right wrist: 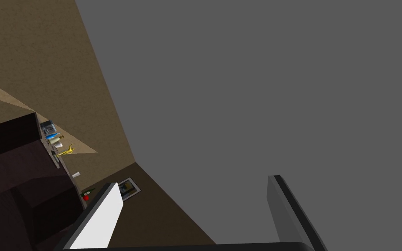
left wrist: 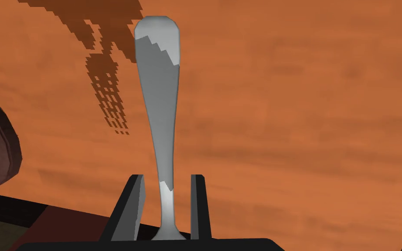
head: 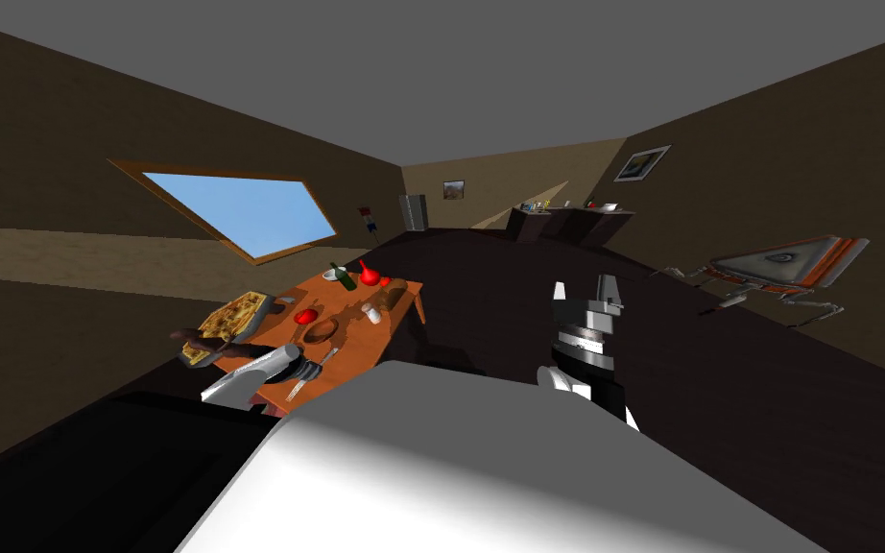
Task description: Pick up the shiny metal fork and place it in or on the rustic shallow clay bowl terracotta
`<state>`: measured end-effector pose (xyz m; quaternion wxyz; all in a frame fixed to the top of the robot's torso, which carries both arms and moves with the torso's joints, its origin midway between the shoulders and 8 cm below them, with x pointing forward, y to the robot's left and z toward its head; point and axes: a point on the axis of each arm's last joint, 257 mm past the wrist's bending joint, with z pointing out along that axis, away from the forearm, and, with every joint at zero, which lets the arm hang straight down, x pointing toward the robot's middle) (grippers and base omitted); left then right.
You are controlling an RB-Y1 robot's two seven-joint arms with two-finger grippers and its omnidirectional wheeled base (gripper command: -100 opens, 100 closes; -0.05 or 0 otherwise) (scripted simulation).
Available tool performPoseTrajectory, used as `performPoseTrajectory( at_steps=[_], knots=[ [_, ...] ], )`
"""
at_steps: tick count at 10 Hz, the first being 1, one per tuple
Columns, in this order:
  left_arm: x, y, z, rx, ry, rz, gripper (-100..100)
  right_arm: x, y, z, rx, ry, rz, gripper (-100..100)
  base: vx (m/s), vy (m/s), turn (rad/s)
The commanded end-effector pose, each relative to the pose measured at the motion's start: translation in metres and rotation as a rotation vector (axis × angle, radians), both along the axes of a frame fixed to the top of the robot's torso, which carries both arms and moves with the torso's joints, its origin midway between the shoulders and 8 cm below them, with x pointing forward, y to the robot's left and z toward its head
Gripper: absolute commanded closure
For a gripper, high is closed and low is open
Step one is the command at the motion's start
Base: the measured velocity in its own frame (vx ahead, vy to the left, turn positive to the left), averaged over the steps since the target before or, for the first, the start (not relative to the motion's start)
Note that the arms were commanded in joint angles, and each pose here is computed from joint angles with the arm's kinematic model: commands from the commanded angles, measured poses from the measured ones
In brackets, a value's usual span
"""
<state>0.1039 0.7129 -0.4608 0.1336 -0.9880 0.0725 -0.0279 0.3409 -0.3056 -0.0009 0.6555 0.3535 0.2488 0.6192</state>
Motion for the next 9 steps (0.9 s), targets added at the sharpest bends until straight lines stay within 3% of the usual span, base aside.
performPoseTrajectory(
  at_steps=[1,2,4,6,9],
  knots=[
    [-0.016,0.009,0.005,0.008,0.025,0.005,100,0.0,0.0,0.0,0.0,0.0,0.0,0,0.01,0.001,-0.093],
    [-0.027,0.017,0.011,0.017,0.042,0.003,100,0.0,0.0,0.0,0.0,0.0,0.0,0,0.024,0.012,-0.173],
    [-0.027,0.017,0.011,0.017,0.042,0.003,100,0.0,0.0,0.0,0.0,0.0,0.0,0,0.015,0.015,-0.017],
    [-0.055,0.038,0.028,0.04,0.092,-0.007,100,0.0,0.0,0.0,0.0,0.0,0.0,0,0.037,0.04,-0.173],
    [-0.062,0.043,0.033,0.045,0.107,-0.012,100,0.0,0.0,0.0,0.0,0.0,0.0,0,0.024,0.035,-0.035]
  ],
)
